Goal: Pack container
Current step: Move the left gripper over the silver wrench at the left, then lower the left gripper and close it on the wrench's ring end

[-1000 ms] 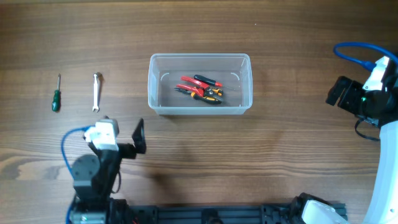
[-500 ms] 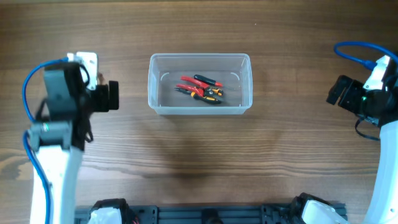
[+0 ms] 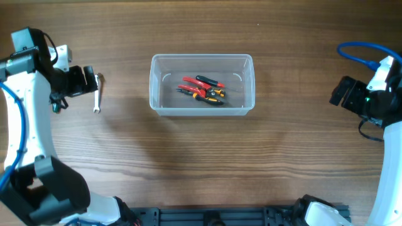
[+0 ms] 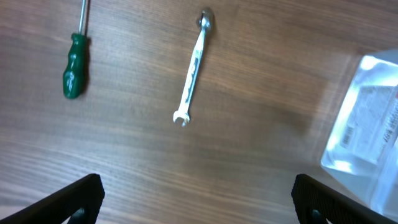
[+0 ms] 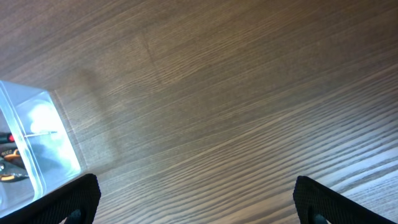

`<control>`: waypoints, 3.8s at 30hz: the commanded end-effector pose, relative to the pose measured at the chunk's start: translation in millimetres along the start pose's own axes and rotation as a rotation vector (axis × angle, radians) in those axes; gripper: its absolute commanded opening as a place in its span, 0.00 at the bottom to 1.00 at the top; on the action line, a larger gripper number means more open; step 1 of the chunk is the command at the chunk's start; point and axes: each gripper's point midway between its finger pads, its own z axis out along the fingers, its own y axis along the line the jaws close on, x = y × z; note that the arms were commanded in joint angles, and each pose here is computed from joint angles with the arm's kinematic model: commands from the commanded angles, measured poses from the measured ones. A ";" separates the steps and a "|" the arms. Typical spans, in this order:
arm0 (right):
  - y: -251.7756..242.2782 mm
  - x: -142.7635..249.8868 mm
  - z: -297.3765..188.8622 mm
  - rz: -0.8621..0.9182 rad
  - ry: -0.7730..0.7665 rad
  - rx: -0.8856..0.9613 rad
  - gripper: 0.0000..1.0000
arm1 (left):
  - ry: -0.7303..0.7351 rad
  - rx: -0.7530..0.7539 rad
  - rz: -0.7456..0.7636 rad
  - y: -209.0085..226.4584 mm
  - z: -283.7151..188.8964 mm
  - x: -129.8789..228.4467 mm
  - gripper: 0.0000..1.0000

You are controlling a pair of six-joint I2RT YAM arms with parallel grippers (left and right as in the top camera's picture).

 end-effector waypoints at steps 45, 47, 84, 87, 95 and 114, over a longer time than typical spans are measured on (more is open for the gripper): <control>1.1 0.2 1.9 -0.001 0.006 -0.010 1.00 | -0.035 -0.103 0.227 -4.6 116.8 -57.6 1.00; 1.1 0.2 1.9 -0.001 0.006 -0.010 1.00 | -0.004 -0.111 0.212 -1.9 126.2 -51.6 1.00; 1.0 0.2 2.2 -0.001 0.007 -0.010 1.00 | 0.054 -0.113 0.159 1.4 163.1 -41.7 1.00; 1.0 0.3 2.3 -0.001 0.007 -0.010 1.00 | 0.044 -0.111 0.160 0.9 163.6 -44.2 1.00; 1.0 0.3 2.4 -0.001 0.007 -0.010 1.00 | 0.038 -0.111 0.159 1.0 163.9 -45.7 1.00; 1.0 0.3 2.4 -0.001 0.007 -0.010 1.00 | 0.107 -0.108 0.152 4.9 176.2 -29.5 1.00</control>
